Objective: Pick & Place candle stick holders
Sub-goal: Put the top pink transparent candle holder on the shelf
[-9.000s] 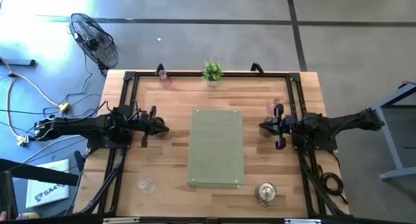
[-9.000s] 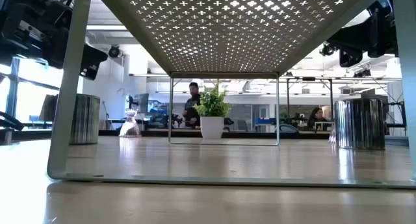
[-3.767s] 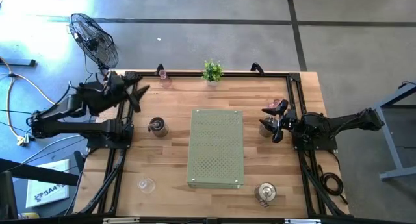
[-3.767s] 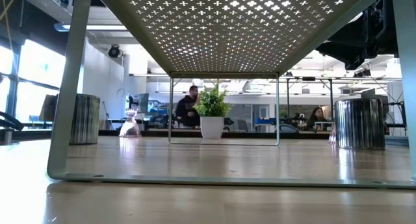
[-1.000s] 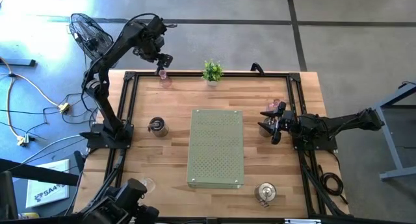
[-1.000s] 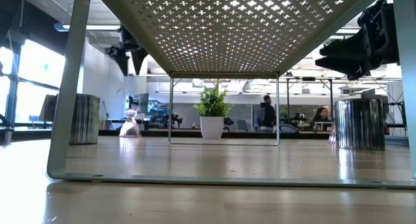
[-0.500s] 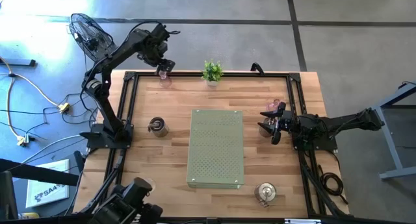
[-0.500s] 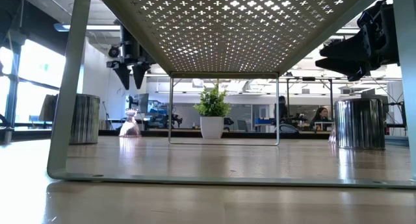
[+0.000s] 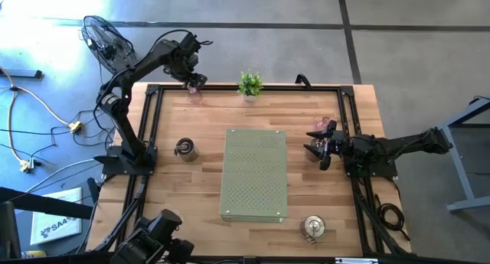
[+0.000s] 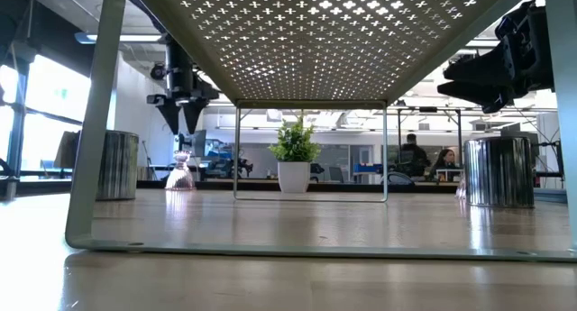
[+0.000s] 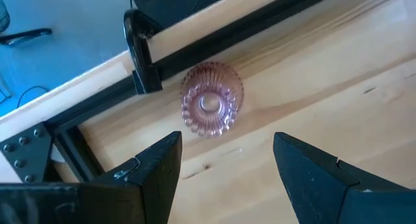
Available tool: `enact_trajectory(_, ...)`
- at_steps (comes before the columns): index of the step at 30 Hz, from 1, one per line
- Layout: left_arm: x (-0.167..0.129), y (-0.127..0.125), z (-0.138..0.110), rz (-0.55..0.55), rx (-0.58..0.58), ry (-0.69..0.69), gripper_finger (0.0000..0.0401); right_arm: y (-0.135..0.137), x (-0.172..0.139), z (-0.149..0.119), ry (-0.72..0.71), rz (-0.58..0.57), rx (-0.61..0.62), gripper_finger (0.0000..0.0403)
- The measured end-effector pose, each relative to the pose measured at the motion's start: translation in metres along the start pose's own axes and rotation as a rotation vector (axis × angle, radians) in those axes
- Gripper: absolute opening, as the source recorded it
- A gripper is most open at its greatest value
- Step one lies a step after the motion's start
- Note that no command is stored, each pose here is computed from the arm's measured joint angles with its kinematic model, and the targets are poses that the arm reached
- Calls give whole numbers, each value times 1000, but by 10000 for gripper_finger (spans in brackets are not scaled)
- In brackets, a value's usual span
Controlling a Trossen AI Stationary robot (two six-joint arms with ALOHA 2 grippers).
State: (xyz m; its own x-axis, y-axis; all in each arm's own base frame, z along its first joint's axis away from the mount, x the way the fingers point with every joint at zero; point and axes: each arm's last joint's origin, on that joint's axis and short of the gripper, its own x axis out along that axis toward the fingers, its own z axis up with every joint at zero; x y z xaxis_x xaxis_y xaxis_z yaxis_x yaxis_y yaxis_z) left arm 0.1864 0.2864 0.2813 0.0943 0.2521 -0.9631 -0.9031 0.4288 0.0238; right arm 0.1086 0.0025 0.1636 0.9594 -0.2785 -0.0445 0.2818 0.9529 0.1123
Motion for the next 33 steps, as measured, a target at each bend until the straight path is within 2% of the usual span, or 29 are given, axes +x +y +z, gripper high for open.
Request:
enact_trajectory(18, 6, 1, -1, 41, 15, 3, 237, 0, 0, -1, 6, -1, -3, 236)
enact_trajectory(28, 35, -2, 4, 44, -2, 81, 237, 0, 0, -1, 8, -1, -4, 236)
enact_trajectory(33, 43, -2, 8, 47, -2, 75, 237, 0, 0, -2, 20, -3, -10, 236)
